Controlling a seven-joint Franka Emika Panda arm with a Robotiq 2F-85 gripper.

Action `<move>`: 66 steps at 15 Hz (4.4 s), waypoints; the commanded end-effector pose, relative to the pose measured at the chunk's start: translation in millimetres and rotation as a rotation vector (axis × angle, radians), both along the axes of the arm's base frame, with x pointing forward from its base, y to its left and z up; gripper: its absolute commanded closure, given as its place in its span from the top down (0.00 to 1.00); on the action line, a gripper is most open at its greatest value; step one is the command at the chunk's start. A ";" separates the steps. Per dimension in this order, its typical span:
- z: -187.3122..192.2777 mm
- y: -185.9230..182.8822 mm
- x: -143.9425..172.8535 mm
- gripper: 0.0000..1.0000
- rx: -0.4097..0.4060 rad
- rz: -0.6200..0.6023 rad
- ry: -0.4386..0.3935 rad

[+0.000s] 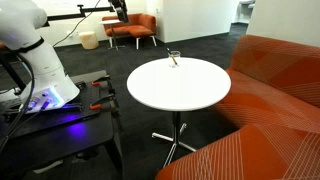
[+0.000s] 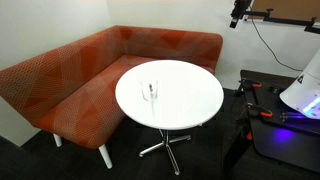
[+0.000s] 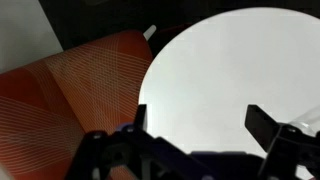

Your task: Pick up the pen from the cup and place it on the table

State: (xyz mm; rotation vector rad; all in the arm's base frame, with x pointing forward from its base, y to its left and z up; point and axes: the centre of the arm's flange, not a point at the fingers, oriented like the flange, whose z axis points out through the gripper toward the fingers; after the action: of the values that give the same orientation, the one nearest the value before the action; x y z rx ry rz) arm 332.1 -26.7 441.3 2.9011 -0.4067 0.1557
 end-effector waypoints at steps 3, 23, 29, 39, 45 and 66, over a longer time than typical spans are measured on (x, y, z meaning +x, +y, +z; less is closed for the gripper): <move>0.0 0.0 0.0 1.00 0.000 0.000 0.000; 18.7 -46.8 52.2 1.00 0.264 0.312 -0.183; 14.8 -47.4 71.1 1.00 0.397 0.443 -0.201; 16.9 -51.8 127.5 1.00 0.340 0.314 -0.100; -3.0 -52.6 163.8 1.00 0.284 0.214 -0.021; -36.6 -60.0 181.8 1.00 0.474 0.483 -0.124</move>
State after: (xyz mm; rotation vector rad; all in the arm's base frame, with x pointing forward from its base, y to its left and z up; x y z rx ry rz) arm 505.8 -76.4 402.2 3.3605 0.1424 0.2782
